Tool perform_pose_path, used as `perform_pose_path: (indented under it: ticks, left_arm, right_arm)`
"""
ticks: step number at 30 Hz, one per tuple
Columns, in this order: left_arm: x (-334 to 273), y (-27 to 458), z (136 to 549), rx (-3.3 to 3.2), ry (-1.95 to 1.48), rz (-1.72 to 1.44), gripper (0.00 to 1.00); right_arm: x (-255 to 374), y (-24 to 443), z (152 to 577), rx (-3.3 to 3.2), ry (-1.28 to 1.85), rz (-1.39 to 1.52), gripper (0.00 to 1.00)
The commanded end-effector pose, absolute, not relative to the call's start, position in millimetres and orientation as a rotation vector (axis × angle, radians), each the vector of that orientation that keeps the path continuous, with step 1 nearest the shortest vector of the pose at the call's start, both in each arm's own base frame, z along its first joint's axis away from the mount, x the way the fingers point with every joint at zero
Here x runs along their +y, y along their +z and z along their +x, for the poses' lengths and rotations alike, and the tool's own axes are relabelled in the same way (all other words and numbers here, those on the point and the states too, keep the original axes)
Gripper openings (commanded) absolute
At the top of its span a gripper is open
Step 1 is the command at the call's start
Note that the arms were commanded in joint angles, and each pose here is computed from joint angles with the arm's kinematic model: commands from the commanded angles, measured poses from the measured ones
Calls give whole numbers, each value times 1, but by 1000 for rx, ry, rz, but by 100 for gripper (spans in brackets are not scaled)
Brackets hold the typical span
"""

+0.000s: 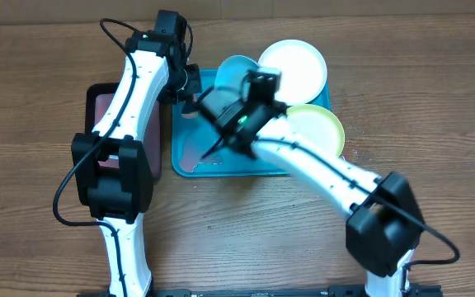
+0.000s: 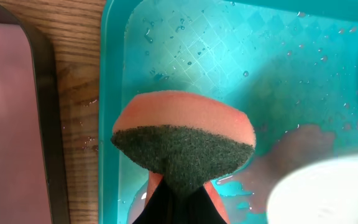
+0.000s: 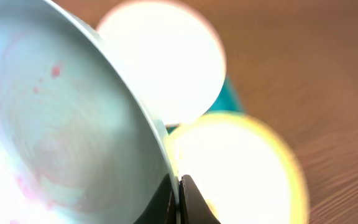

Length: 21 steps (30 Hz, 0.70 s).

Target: Clean dirty plates on tray and stack at the side

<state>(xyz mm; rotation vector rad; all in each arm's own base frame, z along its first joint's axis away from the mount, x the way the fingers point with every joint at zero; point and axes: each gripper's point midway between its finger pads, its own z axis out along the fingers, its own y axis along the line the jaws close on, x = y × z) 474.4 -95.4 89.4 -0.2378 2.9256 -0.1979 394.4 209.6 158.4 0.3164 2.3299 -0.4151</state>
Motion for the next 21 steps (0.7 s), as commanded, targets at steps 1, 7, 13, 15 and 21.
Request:
perform_pose_path:
  ticks: [1, 7, 13, 15, 21]
  left_arm:
    - [-101, 93, 476, 2918, -223, -218, 4]
    - [-102, 93, 476, 2918, -224, -218, 4]
    - [-101, 93, 475, 2921, -222, -217, 4]
    - [-101, 93, 475, 2921, -222, -217, 4]
    - [-102, 93, 475, 2920, -222, -217, 4]
  right_arm:
    - [231, 126, 391, 2601, -82, 444, 4]
    - [238, 73, 389, 2813, 50, 521, 4]
    - [247, 48, 382, 2922, 102, 463, 24]
    - [254, 49, 384, 2938, 143, 332, 37]
    - [258, 52, 399, 2915, 207, -41, 54]
